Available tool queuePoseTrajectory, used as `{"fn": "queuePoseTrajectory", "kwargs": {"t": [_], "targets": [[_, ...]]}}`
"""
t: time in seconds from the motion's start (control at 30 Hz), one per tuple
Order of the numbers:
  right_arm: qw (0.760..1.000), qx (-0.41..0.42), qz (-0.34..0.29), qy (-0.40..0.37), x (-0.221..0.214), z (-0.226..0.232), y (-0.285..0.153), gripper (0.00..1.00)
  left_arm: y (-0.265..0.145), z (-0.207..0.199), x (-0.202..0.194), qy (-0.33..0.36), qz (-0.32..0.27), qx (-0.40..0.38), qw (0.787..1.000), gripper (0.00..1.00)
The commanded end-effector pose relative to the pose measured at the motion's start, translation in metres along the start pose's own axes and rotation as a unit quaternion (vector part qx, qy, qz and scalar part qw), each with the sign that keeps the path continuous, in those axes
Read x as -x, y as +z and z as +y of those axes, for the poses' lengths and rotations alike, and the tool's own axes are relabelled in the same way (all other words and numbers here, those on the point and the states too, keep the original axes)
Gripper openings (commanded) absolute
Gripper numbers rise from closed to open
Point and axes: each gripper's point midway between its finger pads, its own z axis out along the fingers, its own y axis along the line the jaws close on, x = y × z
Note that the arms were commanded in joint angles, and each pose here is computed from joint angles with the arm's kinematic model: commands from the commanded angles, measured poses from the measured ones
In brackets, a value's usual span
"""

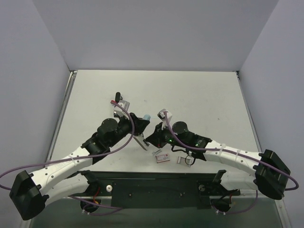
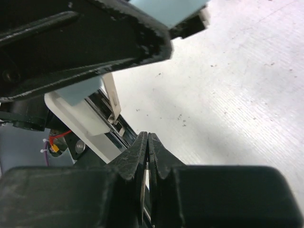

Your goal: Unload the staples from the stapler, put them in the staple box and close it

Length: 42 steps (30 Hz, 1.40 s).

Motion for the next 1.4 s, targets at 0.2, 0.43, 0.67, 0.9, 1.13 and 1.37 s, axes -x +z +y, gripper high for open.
{"fn": "queuePoseTrajectory", "kwargs": {"t": [0.2, 0.43, 0.67, 0.9, 1.13, 1.37], "targets": [[0.997, -0.063, -0.027, -0.048, 0.017, -0.013, -0.043, 0.0, -0.023, -0.029, 0.023, -0.038, -0.034, -0.061, 0.997, 0.0], [0.993, -0.089, -0.046, -0.058, 0.022, -0.018, -0.074, 0.0, -0.035, -0.028, 0.028, -0.04, -0.044, -0.06, 0.996, 0.0], [0.995, -0.083, -0.044, -0.035, 0.004, -0.019, -0.085, 0.0, -0.044, -0.036, 0.037, -0.056, -0.061, -0.078, 0.994, 0.0], [0.998, -0.031, -0.049, -0.009, -0.005, 0.005, -0.08, 0.0, -0.052, -0.054, 0.029, -0.076, -0.044, -0.129, 0.988, 0.0], [0.998, 0.014, -0.056, -0.003, -0.002, 0.031, -0.074, 0.0, -0.065, -0.073, 0.023, -0.09, -0.026, -0.181, 0.979, 0.0], [0.996, 0.048, -0.073, -0.008, 0.02, 0.054, -0.068, 0.0, -0.074, -0.083, 0.014, -0.102, -0.007, -0.218, 0.971, 0.0]]}}
